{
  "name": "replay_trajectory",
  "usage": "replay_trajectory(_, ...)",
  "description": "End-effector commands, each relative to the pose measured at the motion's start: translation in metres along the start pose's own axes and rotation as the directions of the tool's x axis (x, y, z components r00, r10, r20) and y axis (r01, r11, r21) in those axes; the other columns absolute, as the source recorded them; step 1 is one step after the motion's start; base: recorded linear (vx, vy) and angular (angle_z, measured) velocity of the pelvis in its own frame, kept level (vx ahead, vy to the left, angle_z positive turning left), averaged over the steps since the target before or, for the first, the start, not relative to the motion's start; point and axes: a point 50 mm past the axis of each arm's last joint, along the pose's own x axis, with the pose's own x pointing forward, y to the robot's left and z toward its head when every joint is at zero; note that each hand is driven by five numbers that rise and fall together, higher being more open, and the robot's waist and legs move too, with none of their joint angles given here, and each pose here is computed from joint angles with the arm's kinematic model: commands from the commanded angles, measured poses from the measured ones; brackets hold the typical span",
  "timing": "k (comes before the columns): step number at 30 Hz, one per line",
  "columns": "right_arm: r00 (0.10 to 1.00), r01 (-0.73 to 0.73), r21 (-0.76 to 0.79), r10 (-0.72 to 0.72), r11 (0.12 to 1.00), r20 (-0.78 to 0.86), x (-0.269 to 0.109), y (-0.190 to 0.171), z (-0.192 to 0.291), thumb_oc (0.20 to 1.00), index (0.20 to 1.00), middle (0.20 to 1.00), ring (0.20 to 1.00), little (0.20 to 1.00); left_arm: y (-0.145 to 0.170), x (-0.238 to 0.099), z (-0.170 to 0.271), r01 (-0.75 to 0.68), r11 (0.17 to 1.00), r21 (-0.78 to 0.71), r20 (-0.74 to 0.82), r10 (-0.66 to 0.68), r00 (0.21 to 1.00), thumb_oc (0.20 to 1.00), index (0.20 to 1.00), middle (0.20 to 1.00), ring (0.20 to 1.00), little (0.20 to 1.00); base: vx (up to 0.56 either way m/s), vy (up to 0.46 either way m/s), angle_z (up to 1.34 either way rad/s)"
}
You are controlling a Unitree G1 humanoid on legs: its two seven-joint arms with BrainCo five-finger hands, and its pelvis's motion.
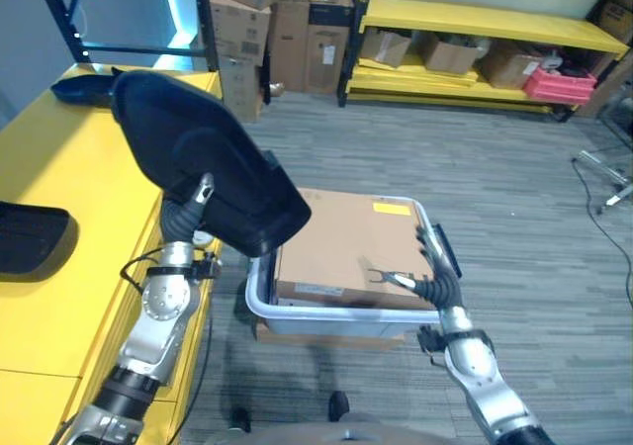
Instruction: Move parts from the plastic box to the shelf.
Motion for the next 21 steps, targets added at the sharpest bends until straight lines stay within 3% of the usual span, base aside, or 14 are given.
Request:
replay_trajectory(1, 0.996, -0.056, 0.050, 0.060, 0.997, -0.072, 0.012, -0.003, -0.008, 1.000, 1.000, 1.000, 1.000, 1.000, -0.009, 0.021, 0.035, 0.041, 0.999, 0.005, 0.268, -0.040, 0.963, 0.200, 0.200, 0.200, 0.200, 0.200, 0.01, -0.035, -0.07)
replay_trajectory(3, 0.948, -0.132, 0.056, 0.143, 0.990, -0.285, -0.004, 0.004, -0.046, 1.000, 1.000, 1.000, 1.000, 1.000, -0.012, 0.024, 0.037, 0.075, 0.997, -0.010, 0.280, -0.070, 0.957, 0.200, 0.200, 0.200, 0.200, 0.200, 0.05, -0.099, 0.26)
replay_trajectory(4, 0.794, -0.254, 0.129, 0.283, 0.959, -0.539, -0.038, 0.013, -0.092, 1.000, 1.000, 1.000, 1.000, 1.000, -0.018, 0.028, 0.039, 0.141, 0.989, -0.040, 0.294, -0.124, 0.948, 0.200, 0.200, 0.200, 0.200, 0.200, 0.05, -0.206, 1.04)
replay_trajectory(5, 0.744, -0.285, 0.141, 0.311, 0.948, -0.592, -0.051, 0.018, -0.105, 1.000, 1.000, 1.000, 1.000, 1.000, -0.022, 0.029, 0.041, 0.182, 0.982, -0.050, 0.305, -0.158, 0.939, 0.200, 0.200, 0.200, 0.200, 0.200, 0.06, -0.373, 1.55)
replay_trajectory(6, 0.586, -0.309, 0.200, 0.352, 0.930, -0.730, -0.078, 0.027, -0.131, 1.000, 1.000, 1.000, 1.000, 1.000, -0.029, 0.032, 0.045, 0.221, 0.974, -0.050, 0.316, -0.195, 0.929, 0.200, 0.200, 0.200, 0.200, 0.200, -0.01, -0.344, 1.89)
replay_trajectory(9, 0.332, -0.300, 0.245, 0.342, 0.922, -0.879, -0.118, 0.034, -0.157, 1.000, 1.000, 1.000, 1.000, 1.000, -0.035, 0.035, 0.050, 0.263, 0.962, -0.074, 0.315, -0.227, 0.921, 0.200, 0.200, 0.200, 0.200, 0.200, -0.04, -0.369, 1.47)
replay_trajectory(12, 0.104, -0.247, 0.350, 0.383, 0.904, -0.918, -0.143, 0.041, -0.164, 1.000, 1.000, 1.000, 1.000, 1.000, -0.028, 0.033, 0.053, 0.238, 0.969, -0.064, 0.291, -0.210, 0.933, 0.200, 0.200, 0.200, 0.200, 0.200, -0.10, -0.282, 0.77)
replay_trajectory(17, -0.011, -0.224, 0.283, 0.288, 0.933, -0.958, -0.153, 0.020, -0.169, 1.000, 1.000, 1.000, 1.000, 1.000, -0.016, 0.030, 0.060, 0.239, 0.971, -0.001, 0.304, -0.227, 0.925, 0.200, 0.200, 0.200, 0.200, 0.200, -0.20, -0.059, 1.01)
replay_trajectory(21, 0.010, -0.237, 0.270, 0.281, 0.933, -0.960, -0.144, 0.016, -0.169, 1.000, 1.000, 1.000, 1.000, 1.000, -0.015, 0.028, 0.065, 0.239, 0.969, 0.059, 0.312, -0.246, 0.918, 0.200, 0.200, 0.200, 0.200, 0.200, -0.18, 0.192, 1.38)
